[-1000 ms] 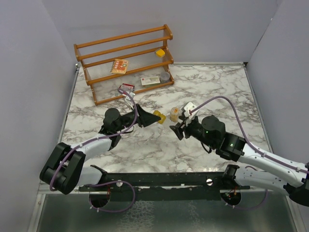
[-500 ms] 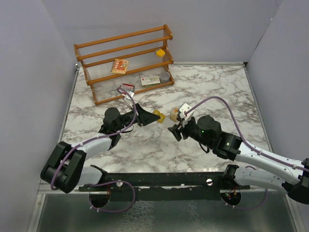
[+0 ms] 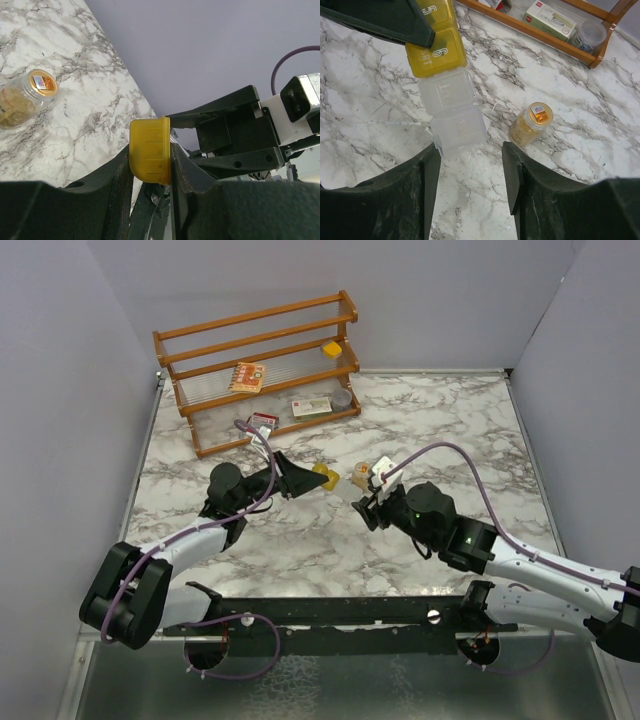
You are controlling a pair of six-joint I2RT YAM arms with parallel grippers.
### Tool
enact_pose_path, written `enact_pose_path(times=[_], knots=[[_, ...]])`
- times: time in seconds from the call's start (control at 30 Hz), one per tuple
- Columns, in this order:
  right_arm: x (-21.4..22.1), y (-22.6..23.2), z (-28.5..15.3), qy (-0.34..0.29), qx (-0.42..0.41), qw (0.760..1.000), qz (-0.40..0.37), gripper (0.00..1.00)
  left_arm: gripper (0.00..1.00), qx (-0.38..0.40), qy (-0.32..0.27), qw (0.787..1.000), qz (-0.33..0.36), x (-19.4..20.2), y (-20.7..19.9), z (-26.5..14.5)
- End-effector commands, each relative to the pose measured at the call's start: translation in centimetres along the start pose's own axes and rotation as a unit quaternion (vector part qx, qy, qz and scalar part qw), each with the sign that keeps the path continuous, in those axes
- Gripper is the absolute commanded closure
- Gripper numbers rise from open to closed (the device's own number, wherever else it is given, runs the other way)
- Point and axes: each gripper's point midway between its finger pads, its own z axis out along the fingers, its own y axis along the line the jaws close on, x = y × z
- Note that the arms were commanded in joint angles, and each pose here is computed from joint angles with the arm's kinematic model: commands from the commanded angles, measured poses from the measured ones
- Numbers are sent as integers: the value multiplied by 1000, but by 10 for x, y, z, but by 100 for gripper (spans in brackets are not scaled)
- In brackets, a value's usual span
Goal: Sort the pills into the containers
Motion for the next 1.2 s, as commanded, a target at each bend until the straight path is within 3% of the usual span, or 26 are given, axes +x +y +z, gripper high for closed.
enact_pose_path(times=[0.0,0.5,0.93,1.17], knots=[[-10,-10,-1,-32,31,999,3,50,96,24,3,1000,8,-3,-16,-2],[-29,-12,-2,-75,33,997,9,52,95,34,13,999,19,0,-21,-4],[-41,-15,-2,-111,42,993,21,64,95,50,11,998,39,0,-33,-9],[-54,-15,-9,-141,38,989,29,65,95,52,8,998,42,-1,-36,-10]])
